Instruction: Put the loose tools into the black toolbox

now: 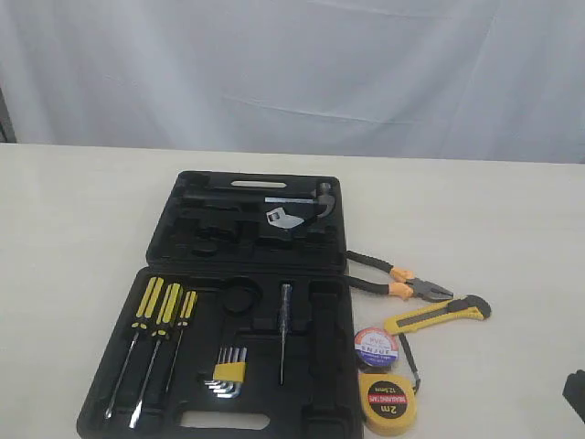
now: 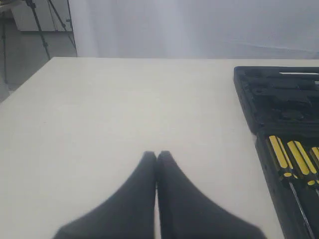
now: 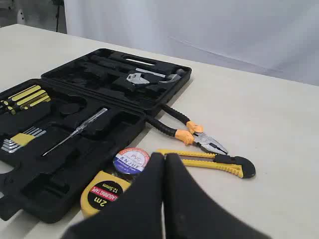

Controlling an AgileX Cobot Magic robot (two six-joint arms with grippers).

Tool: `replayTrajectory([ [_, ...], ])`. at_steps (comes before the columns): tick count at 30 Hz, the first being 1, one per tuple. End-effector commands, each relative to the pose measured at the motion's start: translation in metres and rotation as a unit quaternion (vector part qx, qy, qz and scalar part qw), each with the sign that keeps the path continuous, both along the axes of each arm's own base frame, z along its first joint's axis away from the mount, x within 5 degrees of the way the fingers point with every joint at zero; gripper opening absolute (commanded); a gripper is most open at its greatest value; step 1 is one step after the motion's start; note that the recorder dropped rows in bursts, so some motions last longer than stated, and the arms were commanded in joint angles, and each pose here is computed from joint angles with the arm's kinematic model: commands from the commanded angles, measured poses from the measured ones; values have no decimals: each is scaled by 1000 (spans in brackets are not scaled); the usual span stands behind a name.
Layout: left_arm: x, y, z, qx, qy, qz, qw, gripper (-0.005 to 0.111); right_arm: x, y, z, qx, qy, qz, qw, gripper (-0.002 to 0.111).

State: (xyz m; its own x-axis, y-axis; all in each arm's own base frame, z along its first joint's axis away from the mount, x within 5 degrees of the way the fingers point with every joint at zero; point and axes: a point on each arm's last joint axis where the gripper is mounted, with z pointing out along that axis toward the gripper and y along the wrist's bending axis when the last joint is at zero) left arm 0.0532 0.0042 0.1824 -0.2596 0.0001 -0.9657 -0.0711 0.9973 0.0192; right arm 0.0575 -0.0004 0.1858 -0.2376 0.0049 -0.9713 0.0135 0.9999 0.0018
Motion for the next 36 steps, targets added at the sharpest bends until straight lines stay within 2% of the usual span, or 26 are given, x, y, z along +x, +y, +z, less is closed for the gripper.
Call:
replayTrajectory([
  [1,0,-1,0,-6,-4,-2,1000,0,0,0,0,2,-3,3,1000,-1],
  [8,0,-1,0,-6,-4,-2,1000,0,0,0,0,-5,-5,4,1000,-1],
  [10,0,-1,0,-6,-4,-2,1000,0,1,0,6,-19,-38,5,999,-1],
  [11,0,-1,0,-6,-4,-2,1000,0,2,0,15,-18,-89,2,996,-1],
  [13,0,-1,0,-6,-4,-2,1000,0,2,-1,26,11,-148,-4,989,-1],
  [14,0,-1,0,-6,-4,-2,1000,0,1,-2,34,46,-195,-11,980,-1],
  [17,0,-1,0,-6,-4,-2,1000,0,0,-4,41,124,-233,-23,964,-1],
  [18,0,-1,0,-6,-4,-2,1000,0,0,-4,41,125,-234,-24,964,-1],
  [20,0,-1,0,-6,-4,-2,1000,0,1,-3,35,143,-201,-22,969,-1],
  [23,0,-1,0,-6,-4,-2,1000,0,4,0,46,164,-142,-15,976,-1],
  [29,0,-1,0,-6,-4,-2,1000,0,19,6,112,155,-8,1,988,-1],
  [33,0,-1,0,-6,-4,-2,1000,0,60,5,152,117,108,-5,987,-1],
  [36,0,-1,0,-6,-4,-2,1000,0,100,4,160,104,228,-11,968,-1],
])
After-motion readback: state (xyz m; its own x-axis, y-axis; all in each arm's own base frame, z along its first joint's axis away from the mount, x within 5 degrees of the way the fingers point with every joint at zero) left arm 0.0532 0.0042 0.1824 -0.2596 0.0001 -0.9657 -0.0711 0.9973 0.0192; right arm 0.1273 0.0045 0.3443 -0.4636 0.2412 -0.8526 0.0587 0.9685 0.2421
